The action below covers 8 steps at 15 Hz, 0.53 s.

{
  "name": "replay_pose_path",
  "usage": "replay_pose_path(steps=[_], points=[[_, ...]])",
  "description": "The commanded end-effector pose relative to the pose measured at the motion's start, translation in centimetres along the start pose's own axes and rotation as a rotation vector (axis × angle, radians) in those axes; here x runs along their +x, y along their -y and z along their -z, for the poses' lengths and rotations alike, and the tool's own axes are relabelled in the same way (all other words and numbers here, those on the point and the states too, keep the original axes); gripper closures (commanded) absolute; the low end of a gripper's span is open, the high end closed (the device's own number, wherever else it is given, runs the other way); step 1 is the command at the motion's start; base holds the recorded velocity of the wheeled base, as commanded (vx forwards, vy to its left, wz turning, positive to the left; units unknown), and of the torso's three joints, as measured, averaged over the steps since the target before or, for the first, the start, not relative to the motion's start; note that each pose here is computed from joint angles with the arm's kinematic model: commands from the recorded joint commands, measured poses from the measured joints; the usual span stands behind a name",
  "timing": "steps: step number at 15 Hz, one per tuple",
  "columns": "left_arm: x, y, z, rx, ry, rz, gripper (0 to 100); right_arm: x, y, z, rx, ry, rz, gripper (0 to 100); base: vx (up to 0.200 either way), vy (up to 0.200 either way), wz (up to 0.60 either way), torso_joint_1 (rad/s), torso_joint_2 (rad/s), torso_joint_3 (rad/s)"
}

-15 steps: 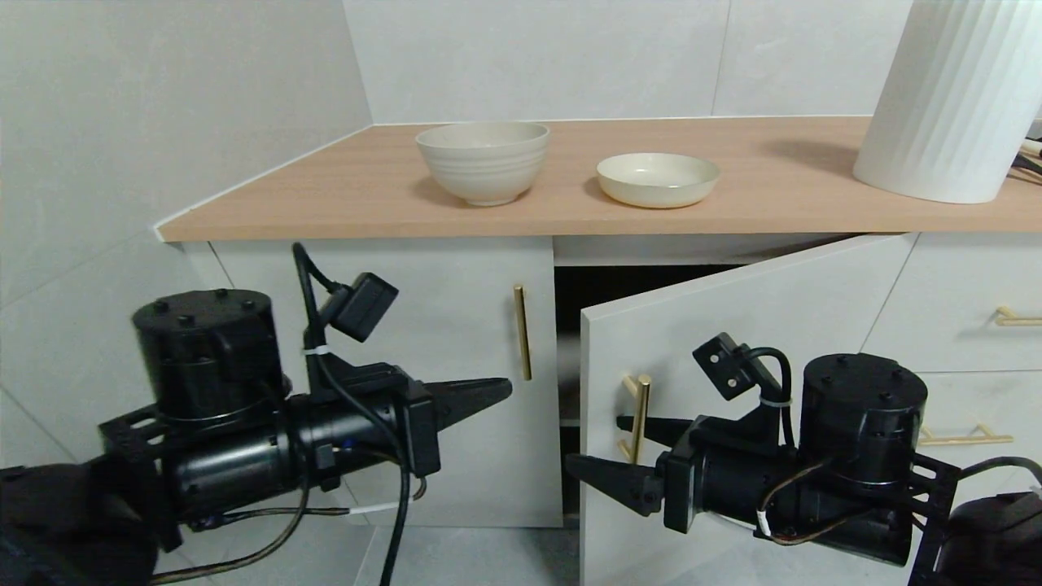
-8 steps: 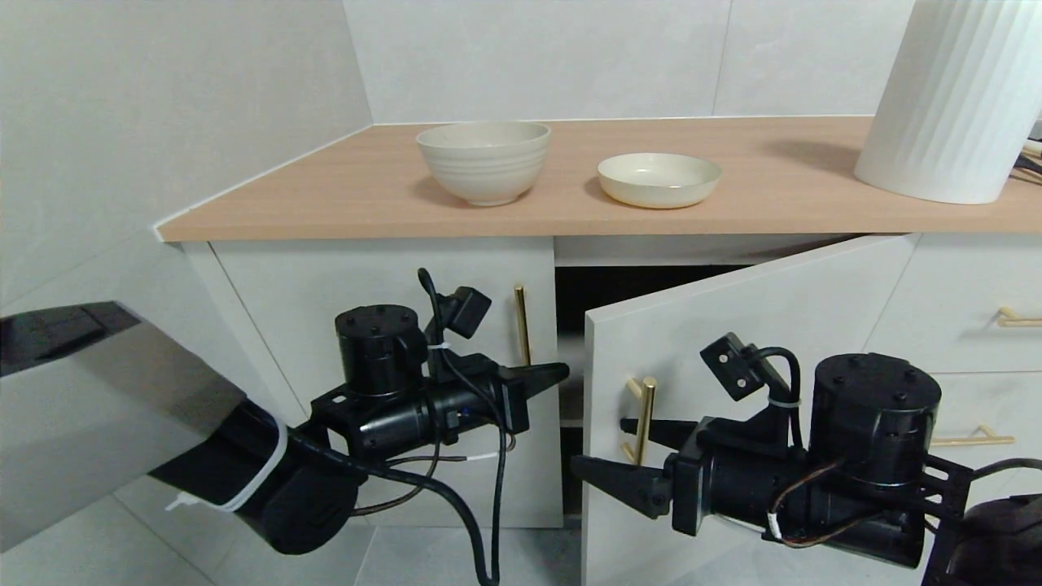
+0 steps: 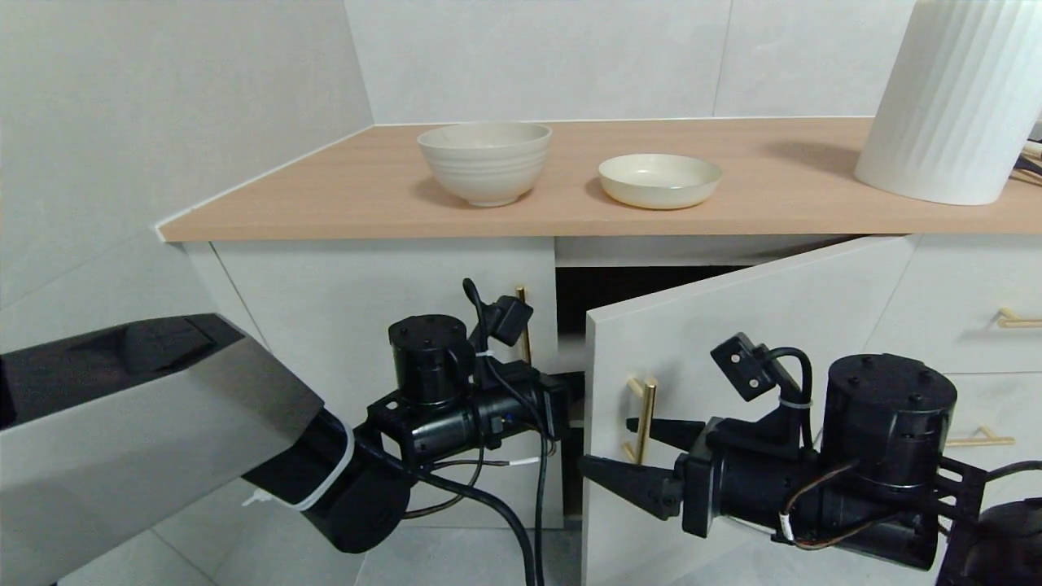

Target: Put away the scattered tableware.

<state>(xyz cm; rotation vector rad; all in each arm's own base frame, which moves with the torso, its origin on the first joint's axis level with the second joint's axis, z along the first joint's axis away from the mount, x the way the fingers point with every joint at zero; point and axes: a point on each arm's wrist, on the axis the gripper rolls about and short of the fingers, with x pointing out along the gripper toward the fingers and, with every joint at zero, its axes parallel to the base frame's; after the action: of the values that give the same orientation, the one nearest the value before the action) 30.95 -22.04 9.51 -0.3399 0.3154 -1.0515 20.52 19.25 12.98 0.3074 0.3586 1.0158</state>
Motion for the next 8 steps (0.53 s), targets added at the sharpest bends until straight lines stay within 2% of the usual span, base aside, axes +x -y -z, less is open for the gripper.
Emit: replay_pose_path(steps=[1, 5, 8], points=[[0.8, 0.5, 0.4, -0.003, -0.006, 0.024, 100, -0.4, 0.2, -0.3, -0.002, 0.013, 0.019, 0, 0.000, 0.000, 0.00, 0.000, 0.00, 0.000], [0.9, 1.2, 0.2, 0.000, -0.005, 0.040, 100, -2.3, 0.9, -1.4, -0.008, 0.062, 0.065, 0, 0.000, 0.000, 0.00, 0.000, 0.00, 0.000], [0.9, 1.2, 0.4, -0.004, -0.011, 0.037, 100, -4.1, 0.7, -0.1, -0.121, -0.006, 0.153, 0, 0.000, 0.000, 0.00, 0.000, 0.00, 0.000]])
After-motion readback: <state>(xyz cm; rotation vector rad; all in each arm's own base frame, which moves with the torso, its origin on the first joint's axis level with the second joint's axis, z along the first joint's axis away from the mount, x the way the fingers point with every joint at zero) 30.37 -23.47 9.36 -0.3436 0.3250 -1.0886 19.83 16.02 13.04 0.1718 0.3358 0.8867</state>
